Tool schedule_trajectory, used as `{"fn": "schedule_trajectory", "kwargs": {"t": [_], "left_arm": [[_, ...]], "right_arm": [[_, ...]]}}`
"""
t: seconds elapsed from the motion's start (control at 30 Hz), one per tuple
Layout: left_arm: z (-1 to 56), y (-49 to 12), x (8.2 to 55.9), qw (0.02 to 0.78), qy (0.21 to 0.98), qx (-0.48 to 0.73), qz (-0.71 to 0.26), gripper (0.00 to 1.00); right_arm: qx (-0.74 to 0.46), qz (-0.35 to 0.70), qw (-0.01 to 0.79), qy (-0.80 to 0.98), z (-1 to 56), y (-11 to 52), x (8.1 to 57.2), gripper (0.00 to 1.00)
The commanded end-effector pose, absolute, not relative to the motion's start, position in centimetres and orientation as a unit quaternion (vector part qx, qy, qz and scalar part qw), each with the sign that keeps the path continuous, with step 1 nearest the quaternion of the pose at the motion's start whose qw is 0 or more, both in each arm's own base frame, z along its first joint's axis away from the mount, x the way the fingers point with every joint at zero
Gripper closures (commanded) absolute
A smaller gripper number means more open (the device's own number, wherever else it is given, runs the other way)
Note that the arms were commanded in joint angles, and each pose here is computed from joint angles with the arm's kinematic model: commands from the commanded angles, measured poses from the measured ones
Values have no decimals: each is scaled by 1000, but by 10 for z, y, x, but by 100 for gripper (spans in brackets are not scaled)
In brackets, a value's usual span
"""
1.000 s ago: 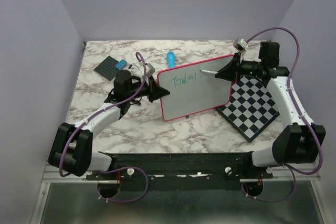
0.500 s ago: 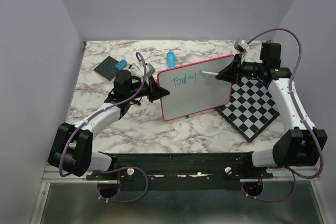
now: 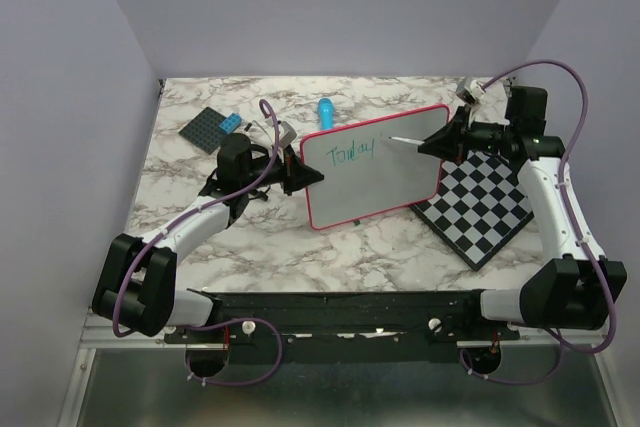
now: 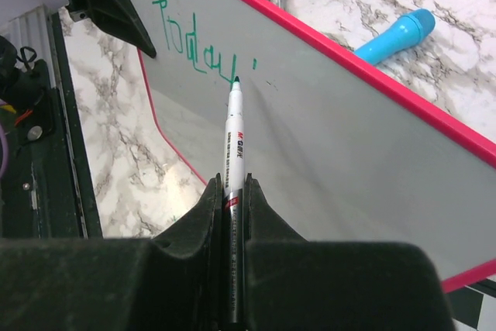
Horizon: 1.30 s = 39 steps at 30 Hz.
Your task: Write a sentence on the whiteboard
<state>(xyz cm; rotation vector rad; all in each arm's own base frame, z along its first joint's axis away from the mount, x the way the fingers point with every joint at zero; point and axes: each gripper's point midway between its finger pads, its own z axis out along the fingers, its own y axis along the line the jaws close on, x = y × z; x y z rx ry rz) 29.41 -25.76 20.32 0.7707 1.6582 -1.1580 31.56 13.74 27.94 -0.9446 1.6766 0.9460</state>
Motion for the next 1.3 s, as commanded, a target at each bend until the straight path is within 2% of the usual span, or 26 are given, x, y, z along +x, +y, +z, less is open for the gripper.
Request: {"fn": "schedule_trajectory", "kwargs": {"t": [0.0, 1.27], "left_arm": [[177, -250, 302, 464, 710, 312, -428, 100], [172, -251, 303, 459, 714, 311, -428, 100]], "right_arm": [[-388, 392, 484, 679, 277, 130, 312, 99], [-372, 406, 477, 685, 266, 135, 340, 99]]}}
